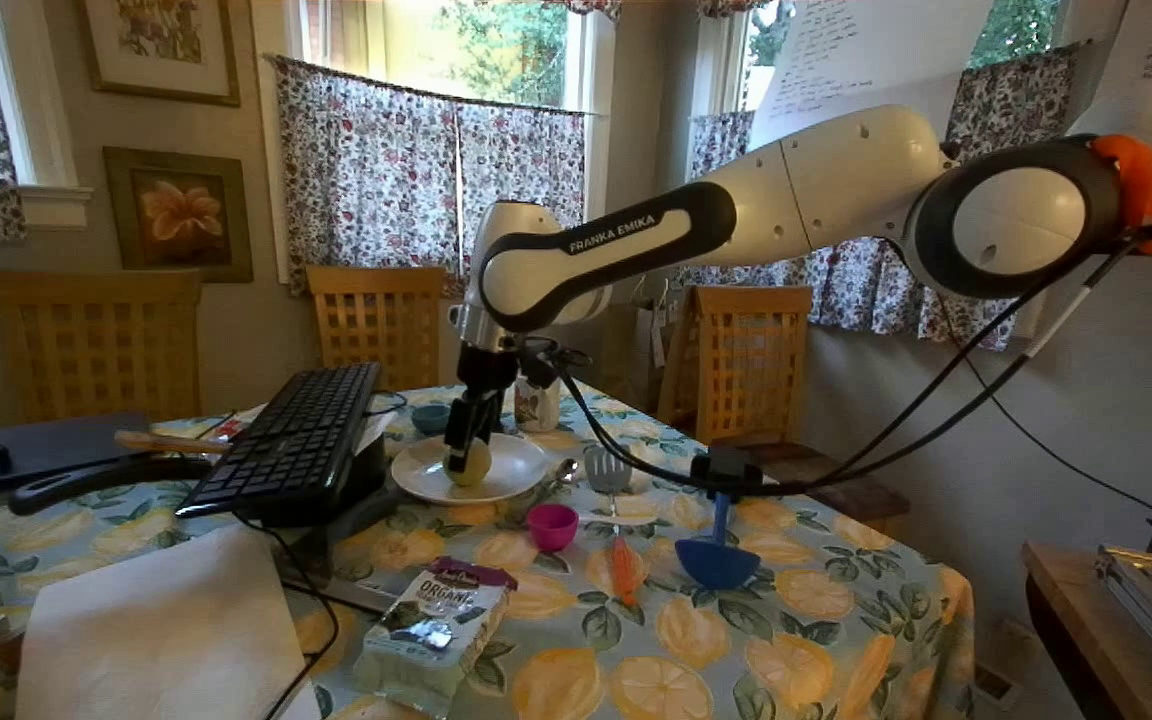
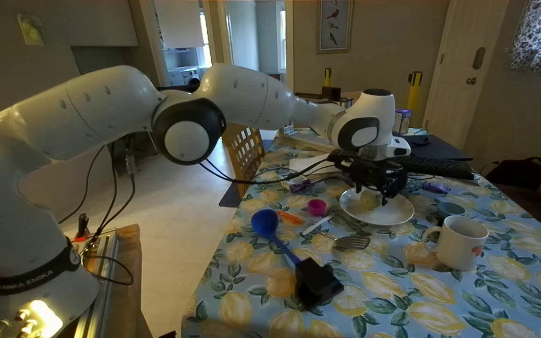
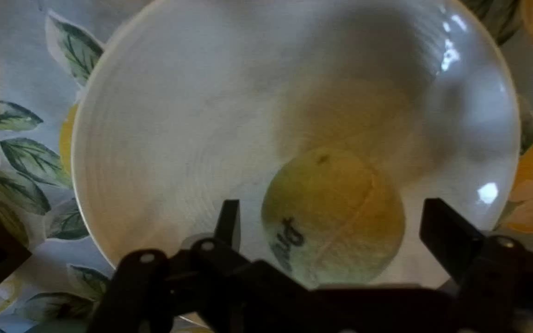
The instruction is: Move the yellow object to the pink bowl
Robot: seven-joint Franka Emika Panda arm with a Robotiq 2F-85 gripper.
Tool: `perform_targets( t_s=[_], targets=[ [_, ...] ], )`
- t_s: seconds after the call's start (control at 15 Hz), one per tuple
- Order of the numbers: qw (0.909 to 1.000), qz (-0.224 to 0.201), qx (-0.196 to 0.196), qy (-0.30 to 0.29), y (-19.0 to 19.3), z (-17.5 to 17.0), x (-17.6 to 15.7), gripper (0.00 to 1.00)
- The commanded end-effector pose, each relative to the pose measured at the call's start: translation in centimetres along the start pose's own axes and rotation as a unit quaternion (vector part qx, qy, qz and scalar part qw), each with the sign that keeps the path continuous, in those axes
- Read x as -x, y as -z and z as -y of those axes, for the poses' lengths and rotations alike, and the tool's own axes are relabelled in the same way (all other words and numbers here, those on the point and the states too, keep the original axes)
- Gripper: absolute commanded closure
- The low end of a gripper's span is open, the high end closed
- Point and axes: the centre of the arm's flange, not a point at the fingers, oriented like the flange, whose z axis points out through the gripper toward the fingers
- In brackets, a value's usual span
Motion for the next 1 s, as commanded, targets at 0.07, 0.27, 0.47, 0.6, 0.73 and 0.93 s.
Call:
perform_targets(
  t_s=[0.07, 0.27, 0.47, 0.6, 0.73, 0.93],
  targets=[
    [0.9997, 0.004, 0.020, -0.012, -1.5, -1.0, -3.2, 0.31],
    [0.9997, 0.007, 0.021, -0.010, -1.7, -0.9, -3.3, 0.46],
    [0.9998, 0.012, 0.014, -0.009, -1.2, -0.6, -3.0, 0.56],
    [0.9998, 0.021, -0.003, 0.003, -0.2, 0.5, -1.7, 0.56],
    [0.9995, 0.019, -0.012, 0.022, 0.9, 2.3, -0.3, 0.56],
    [0.9994, 0.009, -0.011, 0.032, 2.0, 6.7, 0.5, 0.56]
  ],
)
